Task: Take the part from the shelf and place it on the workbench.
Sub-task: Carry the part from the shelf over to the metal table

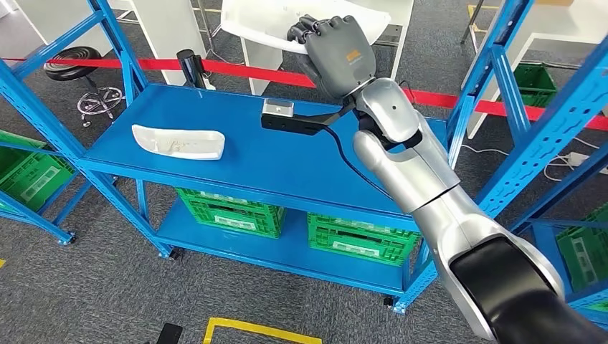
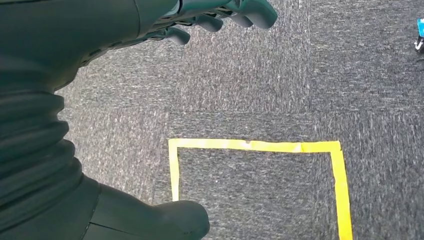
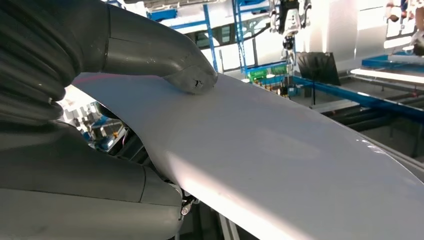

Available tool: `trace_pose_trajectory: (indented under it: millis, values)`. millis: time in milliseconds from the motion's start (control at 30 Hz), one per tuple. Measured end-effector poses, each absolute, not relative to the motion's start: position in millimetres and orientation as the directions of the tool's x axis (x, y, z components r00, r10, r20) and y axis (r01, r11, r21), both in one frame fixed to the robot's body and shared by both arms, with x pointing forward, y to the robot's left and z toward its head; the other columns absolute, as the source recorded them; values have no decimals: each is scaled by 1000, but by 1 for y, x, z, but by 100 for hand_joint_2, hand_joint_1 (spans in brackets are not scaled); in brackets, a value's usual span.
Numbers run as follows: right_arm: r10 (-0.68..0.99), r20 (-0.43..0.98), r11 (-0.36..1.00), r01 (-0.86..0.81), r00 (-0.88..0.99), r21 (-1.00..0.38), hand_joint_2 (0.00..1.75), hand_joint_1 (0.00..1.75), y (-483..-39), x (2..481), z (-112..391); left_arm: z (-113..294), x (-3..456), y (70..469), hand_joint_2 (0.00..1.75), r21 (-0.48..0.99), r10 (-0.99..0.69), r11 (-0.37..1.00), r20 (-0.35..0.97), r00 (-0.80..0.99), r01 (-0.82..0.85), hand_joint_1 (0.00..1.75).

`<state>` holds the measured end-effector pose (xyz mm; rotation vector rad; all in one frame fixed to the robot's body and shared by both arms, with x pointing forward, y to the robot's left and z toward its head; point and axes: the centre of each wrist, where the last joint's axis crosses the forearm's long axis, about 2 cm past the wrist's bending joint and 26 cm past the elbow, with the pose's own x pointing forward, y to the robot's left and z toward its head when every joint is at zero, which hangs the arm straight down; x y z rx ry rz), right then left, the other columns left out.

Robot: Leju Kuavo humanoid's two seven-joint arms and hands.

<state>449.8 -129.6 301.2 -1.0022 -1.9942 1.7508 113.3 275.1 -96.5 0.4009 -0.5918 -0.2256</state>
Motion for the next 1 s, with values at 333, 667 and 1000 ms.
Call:
trace_pose_trajectory:
  millis: [333, 667, 1000]
  values:
    - [685, -233, 8, 327, -690, -945, 175, 175, -130, 449, 303, -96, 114, 276, 175, 430, -321, 898, 496, 807, 94, 0]
    - [700, -234, -2, 327, -675, -945, 175, 175, -138, 448, 296, -97, 113, 275, 175, 427, -324, 899, 500, 804, 96, 0]
    - [700, -237, 9, 339, -674, -941, 175, 175, -138, 448, 300, -97, 112, 275, 175, 425, -320, 900, 498, 806, 95, 0]
